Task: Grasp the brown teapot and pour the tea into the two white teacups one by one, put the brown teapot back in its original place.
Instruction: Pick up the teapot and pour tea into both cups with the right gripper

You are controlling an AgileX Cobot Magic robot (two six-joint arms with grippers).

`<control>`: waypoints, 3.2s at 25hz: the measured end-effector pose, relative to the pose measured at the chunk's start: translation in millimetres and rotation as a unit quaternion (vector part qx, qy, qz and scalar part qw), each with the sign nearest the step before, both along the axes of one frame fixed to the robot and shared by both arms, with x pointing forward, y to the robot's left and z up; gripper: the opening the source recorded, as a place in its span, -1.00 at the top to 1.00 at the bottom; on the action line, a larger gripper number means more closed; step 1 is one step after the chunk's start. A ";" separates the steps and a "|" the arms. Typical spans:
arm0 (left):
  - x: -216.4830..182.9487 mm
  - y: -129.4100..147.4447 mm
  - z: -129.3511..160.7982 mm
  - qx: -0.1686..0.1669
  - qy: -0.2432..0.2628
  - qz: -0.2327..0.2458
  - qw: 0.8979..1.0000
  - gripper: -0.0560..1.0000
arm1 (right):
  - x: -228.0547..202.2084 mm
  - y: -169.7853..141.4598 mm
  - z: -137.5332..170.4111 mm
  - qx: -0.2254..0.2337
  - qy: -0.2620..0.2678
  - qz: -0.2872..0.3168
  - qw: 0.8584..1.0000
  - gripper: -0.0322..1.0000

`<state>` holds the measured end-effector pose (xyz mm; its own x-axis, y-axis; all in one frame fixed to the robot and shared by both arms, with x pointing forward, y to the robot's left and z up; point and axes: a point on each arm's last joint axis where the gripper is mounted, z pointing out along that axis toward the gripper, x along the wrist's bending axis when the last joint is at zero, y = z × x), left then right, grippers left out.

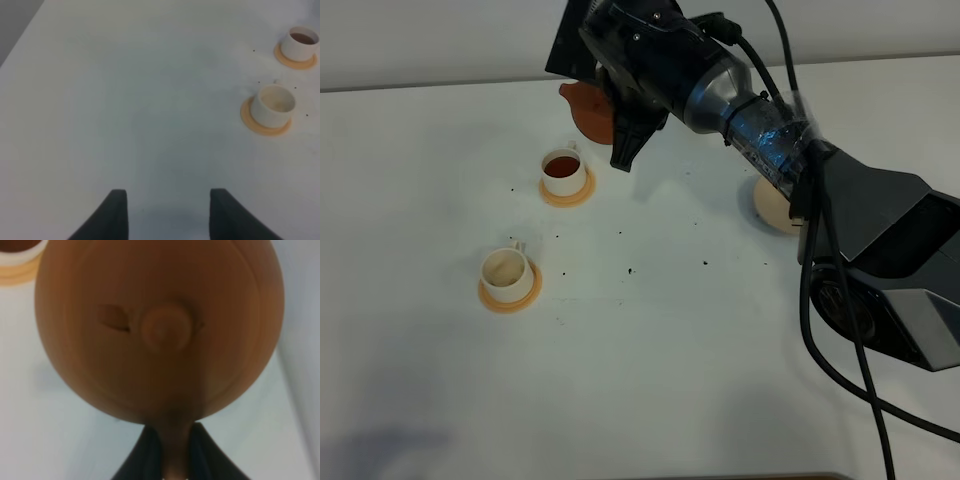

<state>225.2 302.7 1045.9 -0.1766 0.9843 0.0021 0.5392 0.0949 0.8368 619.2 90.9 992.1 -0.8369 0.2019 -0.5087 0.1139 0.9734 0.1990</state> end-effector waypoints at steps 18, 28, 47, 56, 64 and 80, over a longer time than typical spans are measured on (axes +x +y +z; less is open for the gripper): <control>0.0 0.0 0.0 0.000 0.000 0.000 1.000 0.17 | -15.2 -14.4 -22.2 0.037 0.128 -0.075 0.988 0.76; 0.0 0.0 0.0 0.000 0.000 0.000 1.000 0.17 | -9.2 -19.8 -24.9 0.036 0.126 -0.090 0.987 0.76; 0.0 0.0 0.0 0.004 0.001 -0.003 1.000 0.17 | -111.4 -20.8 11.9 -0.024 0.126 -0.068 0.989 0.76; 0.0 0.0 0.0 0.004 0.001 -0.003 1.000 0.17 | -184.0 24.9 2.2 -0.061 0.094 0.028 0.993 0.76; 0.0 0.0 0.0 0.003 0.000 -0.002 1.000 0.17 | -188.4 37.3 -19.7 -0.093 0.044 0.056 0.993 0.76; 0.0 0.0 0.0 0.001 0.000 -0.001 1.000 0.17 | -169.1 41.9 -38.5 -0.153 -0.062 0.088 0.982 0.76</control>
<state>225.2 302.7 1045.9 -0.1748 0.9846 0.0050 0.5398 0.0915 0.8368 450.2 132.8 953.6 -0.7734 -0.1194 -0.6226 -0.0690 0.9921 -0.1046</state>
